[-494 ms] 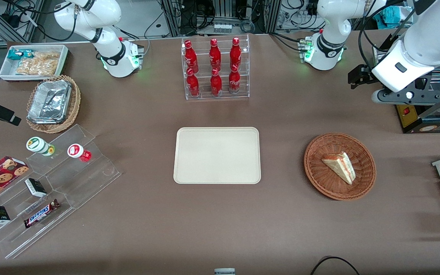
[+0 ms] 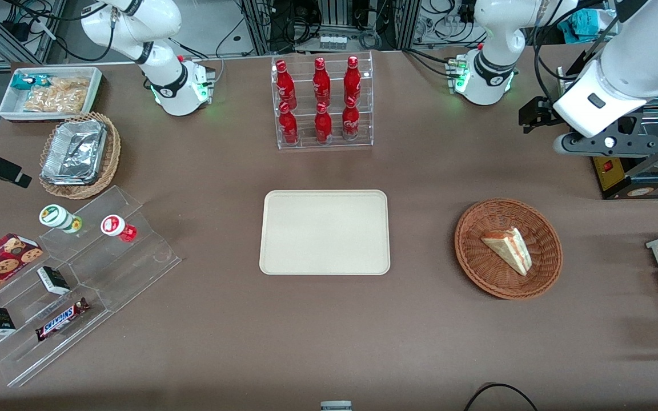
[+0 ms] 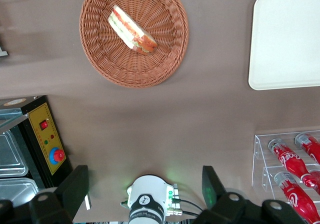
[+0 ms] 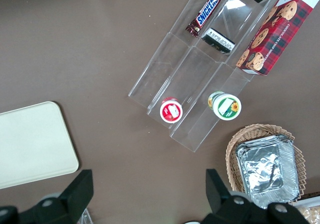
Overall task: Place sandwich from basket to tray
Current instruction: 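Move the left gripper down over the wrapped sandwich in the wicker basket, then lower the open left gripper around the sandwich and close it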
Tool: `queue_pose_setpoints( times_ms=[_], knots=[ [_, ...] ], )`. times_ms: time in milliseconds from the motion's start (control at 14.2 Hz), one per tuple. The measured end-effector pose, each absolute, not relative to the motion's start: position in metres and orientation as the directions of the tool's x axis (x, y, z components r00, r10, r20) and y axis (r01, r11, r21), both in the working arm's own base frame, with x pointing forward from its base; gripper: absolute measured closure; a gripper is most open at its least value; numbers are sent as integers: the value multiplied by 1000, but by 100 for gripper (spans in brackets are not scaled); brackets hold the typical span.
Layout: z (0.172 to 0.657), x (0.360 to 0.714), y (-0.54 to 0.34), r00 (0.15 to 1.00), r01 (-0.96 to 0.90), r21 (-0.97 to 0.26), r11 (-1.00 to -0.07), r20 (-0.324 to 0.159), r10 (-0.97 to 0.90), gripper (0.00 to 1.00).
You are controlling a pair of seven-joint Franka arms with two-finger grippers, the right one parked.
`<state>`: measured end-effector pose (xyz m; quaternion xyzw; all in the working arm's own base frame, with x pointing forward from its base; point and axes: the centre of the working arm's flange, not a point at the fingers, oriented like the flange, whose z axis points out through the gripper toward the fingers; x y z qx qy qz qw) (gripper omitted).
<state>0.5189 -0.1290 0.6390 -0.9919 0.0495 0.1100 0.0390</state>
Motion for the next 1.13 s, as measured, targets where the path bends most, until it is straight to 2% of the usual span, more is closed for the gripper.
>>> queue_pose_setpoints(
  times_ms=[212, 424, 847, 1129],
  knots=[
    [613, 525, -123, 965, -98, -76, -992, -252, -76, 0],
    [560, 537, -118, 964, -58, -88, -994, -265, -33, 0],
    [403, 542, -106, 944, 253, -127, -959, -186, 273, 0],
    [333, 543, -69, 894, 388, -125, -913, -190, 406, 0]
  ],
)
